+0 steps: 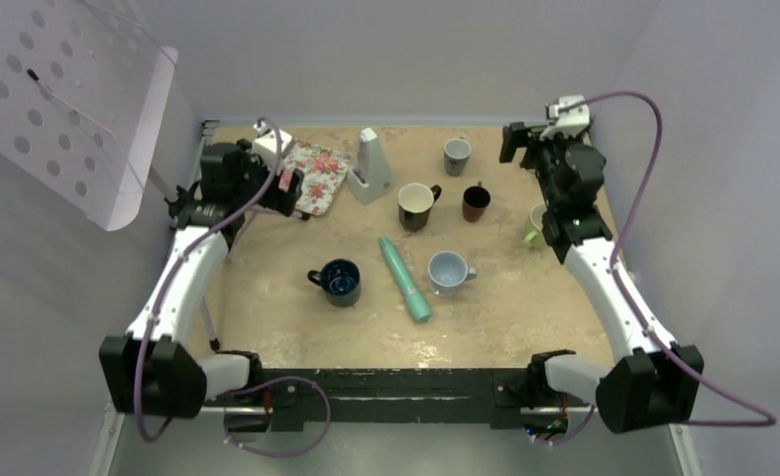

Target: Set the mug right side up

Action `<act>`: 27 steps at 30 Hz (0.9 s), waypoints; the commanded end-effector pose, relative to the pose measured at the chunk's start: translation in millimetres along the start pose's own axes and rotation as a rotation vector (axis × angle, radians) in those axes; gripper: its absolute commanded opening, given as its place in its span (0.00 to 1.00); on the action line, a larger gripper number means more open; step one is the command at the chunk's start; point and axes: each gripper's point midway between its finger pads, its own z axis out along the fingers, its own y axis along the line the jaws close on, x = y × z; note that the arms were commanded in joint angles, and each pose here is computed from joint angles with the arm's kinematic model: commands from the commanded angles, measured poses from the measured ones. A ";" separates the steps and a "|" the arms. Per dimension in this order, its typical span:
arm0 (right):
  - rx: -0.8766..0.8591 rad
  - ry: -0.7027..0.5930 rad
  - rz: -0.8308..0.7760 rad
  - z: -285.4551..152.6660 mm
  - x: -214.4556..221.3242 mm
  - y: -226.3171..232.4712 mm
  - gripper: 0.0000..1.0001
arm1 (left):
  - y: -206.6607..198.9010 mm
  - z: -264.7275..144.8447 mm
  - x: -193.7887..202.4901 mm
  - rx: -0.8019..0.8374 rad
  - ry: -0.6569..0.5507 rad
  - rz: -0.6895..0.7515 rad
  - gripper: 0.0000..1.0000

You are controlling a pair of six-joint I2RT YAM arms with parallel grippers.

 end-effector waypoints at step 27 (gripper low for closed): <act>0.428 -0.329 0.204 -164.4 99.5 -80.8 0.99 | -19.3 -41.6 103.0 -0.242 -0.284 -0.171 1.00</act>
